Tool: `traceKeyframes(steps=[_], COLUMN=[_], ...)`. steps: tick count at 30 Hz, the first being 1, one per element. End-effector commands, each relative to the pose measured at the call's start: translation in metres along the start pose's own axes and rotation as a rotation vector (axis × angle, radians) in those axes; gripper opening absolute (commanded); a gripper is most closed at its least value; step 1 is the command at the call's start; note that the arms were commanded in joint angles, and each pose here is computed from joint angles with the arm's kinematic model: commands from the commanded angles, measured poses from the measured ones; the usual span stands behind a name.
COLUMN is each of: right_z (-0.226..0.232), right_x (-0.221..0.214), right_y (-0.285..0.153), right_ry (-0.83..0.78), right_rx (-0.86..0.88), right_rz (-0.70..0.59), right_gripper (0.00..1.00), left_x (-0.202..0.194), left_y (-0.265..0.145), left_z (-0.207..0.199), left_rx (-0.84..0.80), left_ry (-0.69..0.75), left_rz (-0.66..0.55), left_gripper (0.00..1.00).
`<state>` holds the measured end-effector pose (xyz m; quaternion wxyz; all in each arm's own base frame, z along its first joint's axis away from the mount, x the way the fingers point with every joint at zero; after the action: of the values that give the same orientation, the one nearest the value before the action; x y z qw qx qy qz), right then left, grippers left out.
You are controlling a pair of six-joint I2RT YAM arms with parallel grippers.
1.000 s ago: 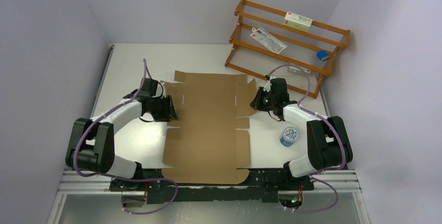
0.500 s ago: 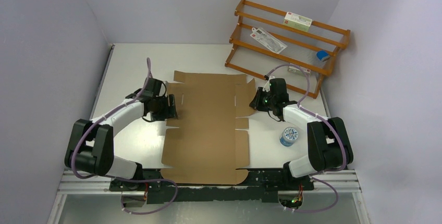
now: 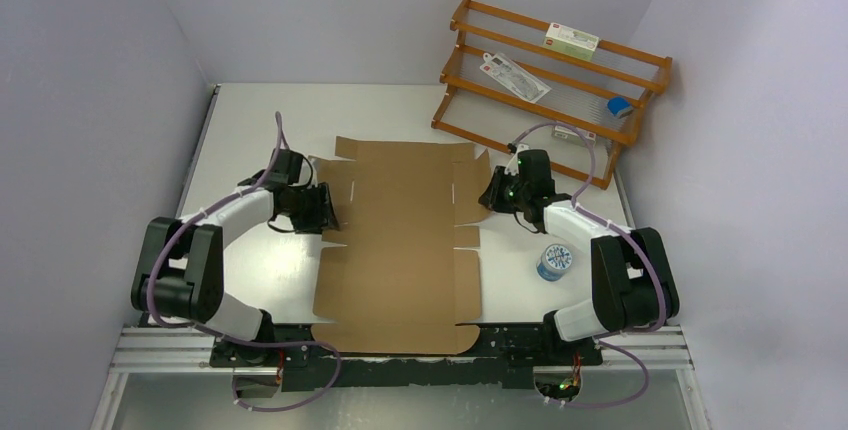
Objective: Fold the paper box
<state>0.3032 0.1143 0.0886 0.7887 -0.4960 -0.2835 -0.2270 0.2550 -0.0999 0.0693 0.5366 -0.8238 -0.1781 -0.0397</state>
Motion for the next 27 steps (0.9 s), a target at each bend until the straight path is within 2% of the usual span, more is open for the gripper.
traceKeyframes(steps=[1, 8, 15, 22, 27], right_z=[0.005, 0.008, 0.006, 0.005, 0.005], right_x=[0.01, 0.008, 0.011, 0.012, 0.011], right_y=[-0.005, -0.003, -0.006, -0.007, -0.006], right_ry=[-0.029, -0.037, -0.048, -0.047, -0.046], right_rx=[0.01, 0.017, -0.016, -0.025, -0.019], right_rz=[-0.035, -0.024, -0.036, -0.04, -0.037], right_gripper=[0.22, 0.23, 0.23, 0.24, 0.24], left_x=[-0.001, -0.012, -0.012, 0.035, 0.083], left_y=[-0.016, -0.018, -0.021, -0.053, -0.066], left_z=[-0.025, -0.058, -0.071, -0.065, -0.037], left_rx=[-0.099, -0.104, -0.066, 0.119, 0.165], left_ry=[0.056, 0.13, 0.194, 0.289, 0.204], left_rz=[-0.036, -0.045, -0.068, -0.233, -0.315], left_gripper=[0.5, 0.48, 0.5, 0.63, 0.64])
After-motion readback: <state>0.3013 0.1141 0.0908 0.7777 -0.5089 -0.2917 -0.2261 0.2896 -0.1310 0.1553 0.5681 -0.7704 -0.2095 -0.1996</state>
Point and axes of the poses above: each gripper's point midway between its finger pads, its own y axis out along the fingers, its own z axis along the line the jaws close on, x = y × z, the point moved 5 cm from there along -y, back along the fingers, and after that the axes turned 6 degrees about -y, right-handed, at the moved point
